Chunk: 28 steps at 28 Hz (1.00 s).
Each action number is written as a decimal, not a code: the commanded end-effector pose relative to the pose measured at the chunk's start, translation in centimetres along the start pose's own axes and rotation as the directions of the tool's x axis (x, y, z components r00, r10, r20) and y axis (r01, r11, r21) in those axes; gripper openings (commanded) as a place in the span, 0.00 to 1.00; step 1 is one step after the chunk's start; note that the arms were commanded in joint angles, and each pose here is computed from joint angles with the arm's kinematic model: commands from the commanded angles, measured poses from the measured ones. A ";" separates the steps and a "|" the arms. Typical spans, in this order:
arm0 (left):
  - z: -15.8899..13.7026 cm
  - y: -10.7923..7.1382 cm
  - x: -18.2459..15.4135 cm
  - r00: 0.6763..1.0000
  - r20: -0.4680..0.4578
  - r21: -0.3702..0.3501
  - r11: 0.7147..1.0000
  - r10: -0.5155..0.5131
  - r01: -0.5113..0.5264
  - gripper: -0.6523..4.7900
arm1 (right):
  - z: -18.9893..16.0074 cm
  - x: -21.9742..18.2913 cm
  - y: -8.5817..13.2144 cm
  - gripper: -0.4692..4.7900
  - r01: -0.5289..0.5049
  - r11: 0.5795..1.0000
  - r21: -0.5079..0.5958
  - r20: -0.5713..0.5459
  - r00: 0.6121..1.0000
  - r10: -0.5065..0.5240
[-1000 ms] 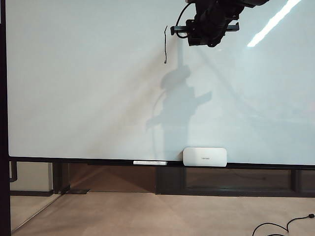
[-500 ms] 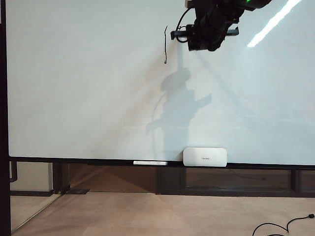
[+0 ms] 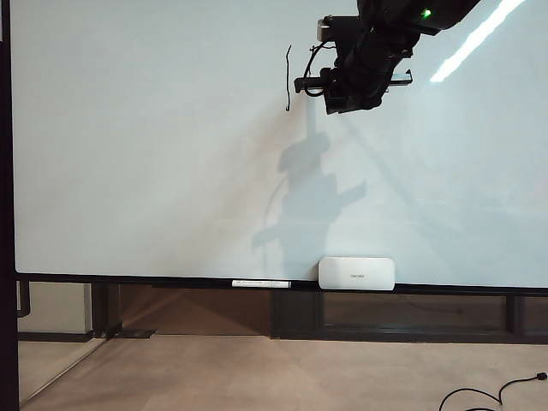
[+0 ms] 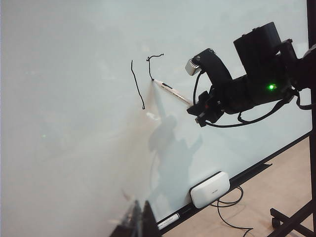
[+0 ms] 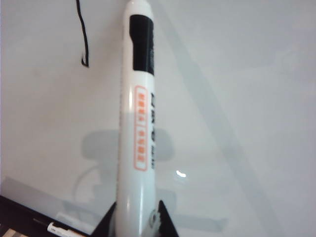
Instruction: Reach to the right to find the marker pen, pick it up, and write the number 15 on the whiteboard.
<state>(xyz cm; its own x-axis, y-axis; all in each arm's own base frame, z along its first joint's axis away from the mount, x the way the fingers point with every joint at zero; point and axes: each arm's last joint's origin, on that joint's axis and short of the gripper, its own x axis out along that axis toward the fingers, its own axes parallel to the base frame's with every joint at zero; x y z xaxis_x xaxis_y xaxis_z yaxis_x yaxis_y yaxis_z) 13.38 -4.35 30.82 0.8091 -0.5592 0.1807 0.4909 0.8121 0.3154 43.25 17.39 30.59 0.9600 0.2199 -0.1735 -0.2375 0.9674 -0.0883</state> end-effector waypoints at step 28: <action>0.3 0.1 0.0 1.000 0.012 0.009 1.000 0.000 0.000 0.11 | 0.2 -0.1 -0.4 0.09 0.076 0.997 0.008 -0.008 0.997 -0.076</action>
<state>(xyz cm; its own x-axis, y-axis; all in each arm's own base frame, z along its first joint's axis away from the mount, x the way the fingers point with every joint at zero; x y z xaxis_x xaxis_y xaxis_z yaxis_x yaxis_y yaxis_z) 13.38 -4.35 30.82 0.8092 -0.5592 0.1803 0.4910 0.8121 0.3153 43.24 17.29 30.41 0.9628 0.1894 -0.1928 -0.2108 0.9726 -0.0975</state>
